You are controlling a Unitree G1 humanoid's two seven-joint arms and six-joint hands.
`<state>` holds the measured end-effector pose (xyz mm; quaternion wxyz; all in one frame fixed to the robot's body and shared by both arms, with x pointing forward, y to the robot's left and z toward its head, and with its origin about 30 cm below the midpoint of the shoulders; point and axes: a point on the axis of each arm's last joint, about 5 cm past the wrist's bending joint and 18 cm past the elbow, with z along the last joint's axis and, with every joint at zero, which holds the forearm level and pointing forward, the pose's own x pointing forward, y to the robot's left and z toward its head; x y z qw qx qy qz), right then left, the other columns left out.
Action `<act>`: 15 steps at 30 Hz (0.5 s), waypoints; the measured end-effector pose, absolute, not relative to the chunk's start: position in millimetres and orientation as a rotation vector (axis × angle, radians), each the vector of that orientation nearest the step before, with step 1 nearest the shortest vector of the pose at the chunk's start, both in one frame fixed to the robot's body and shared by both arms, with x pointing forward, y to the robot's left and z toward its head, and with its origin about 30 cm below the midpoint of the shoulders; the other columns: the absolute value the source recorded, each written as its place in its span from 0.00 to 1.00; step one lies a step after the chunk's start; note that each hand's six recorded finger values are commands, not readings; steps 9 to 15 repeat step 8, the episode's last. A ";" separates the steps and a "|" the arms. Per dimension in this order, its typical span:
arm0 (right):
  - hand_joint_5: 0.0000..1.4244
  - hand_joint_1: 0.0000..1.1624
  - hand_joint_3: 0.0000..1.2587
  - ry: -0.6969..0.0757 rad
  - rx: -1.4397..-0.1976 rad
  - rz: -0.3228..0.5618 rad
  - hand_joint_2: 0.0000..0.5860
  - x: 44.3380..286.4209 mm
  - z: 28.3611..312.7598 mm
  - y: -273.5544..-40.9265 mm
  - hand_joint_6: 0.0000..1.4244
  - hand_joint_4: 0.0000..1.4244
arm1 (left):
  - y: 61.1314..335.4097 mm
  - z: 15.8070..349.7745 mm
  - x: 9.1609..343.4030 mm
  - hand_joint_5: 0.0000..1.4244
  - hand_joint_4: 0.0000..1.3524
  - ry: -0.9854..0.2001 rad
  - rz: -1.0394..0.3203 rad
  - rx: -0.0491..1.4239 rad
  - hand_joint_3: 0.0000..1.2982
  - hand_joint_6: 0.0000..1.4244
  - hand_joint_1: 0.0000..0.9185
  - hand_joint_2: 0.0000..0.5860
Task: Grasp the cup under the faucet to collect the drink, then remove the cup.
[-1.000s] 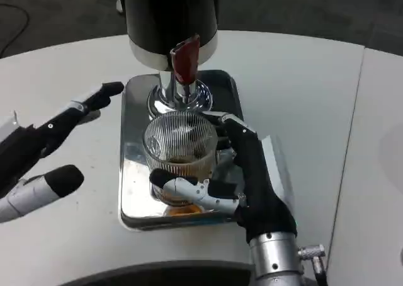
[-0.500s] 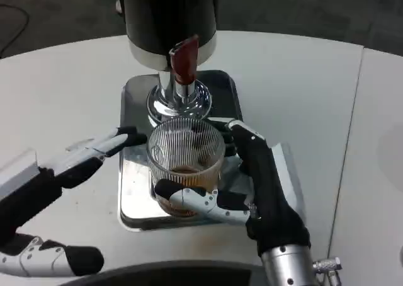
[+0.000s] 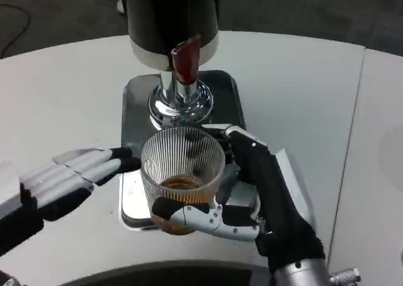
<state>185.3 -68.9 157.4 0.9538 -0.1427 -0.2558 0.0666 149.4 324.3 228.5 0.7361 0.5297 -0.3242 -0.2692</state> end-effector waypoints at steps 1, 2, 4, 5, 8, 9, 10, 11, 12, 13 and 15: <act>0.72 0.81 0.65 -0.529 -0.286 0.140 0.15 181.8 160.0 -71.5 0.75 0.57 | 324.5 229.9 148.5 0.01 0.00 -0.725 -0.600 1.176 0.02 0.03 0.00 0.13; 0.72 0.81 0.65 -0.530 -0.284 0.145 0.15 179.3 161.6 -73.8 0.75 0.57 | 324.7 230.8 147.9 0.01 0.00 -0.734 -0.605 1.182 0.01 0.02 0.00 0.13; 0.72 0.81 0.65 -0.528 -0.302 0.163 0.15 170.4 164.3 -83.6 0.75 0.57 | 325.9 231.6 144.6 0.01 0.00 -0.752 -0.619 1.184 0.00 0.02 0.00 0.13; 0.72 0.81 0.65 -0.524 -0.312 0.167 0.15 165.5 165.8 -89.3 0.75 0.57 | 326.7 233.2 143.0 0.01 0.00 -0.763 -0.630 1.192 0.00 0.02 0.00 0.13; 0.72 0.81 0.65 -0.516 -0.324 0.178 0.15 158.9 168.9 -97.8 0.75 0.57 | 327.6 233.9 139.9 0.00 0.00 -0.769 -0.649 1.202 0.00 0.02 0.00 0.13; 0.72 0.81 0.65 -0.516 -0.324 0.178 0.15 158.9 168.9 -97.8 0.75 0.57 | 327.6 233.9 139.9 0.00 0.00 -0.769 -0.649 1.202 0.00 0.02 0.00 0.13; 0.72 0.81 0.65 -0.516 -0.324 0.178 0.15 158.9 168.9 -97.8 0.75 0.57 | 327.6 233.9 139.9 0.00 0.00 -0.769 -0.649 1.202 0.00 0.02 0.00 0.13; 0.72 0.81 0.65 -0.516 -0.324 0.178 0.15 158.9 168.9 -97.8 0.75 0.57 | 327.6 233.9 139.9 0.00 0.00 -0.769 -0.649 1.202 0.00 0.02 0.00 0.13; 0.72 0.81 0.65 -0.516 -0.324 0.178 0.15 158.9 168.9 -97.8 0.75 0.57 | 327.6 233.9 139.9 0.00 0.00 -0.769 -0.649 1.202 0.00 0.02 0.00 0.13; 0.72 0.81 0.65 -0.516 -0.324 0.178 0.15 158.9 168.9 -97.8 0.75 0.57 | 327.6 233.9 139.9 0.00 0.00 -0.769 -0.649 1.202 0.00 0.02 0.00 0.13; 0.72 0.81 0.65 -0.516 -0.324 0.178 0.15 158.9 168.9 -97.8 0.75 0.57 | 327.6 233.9 139.9 0.00 0.00 -0.769 -0.649 1.202 0.00 0.02 0.00 0.13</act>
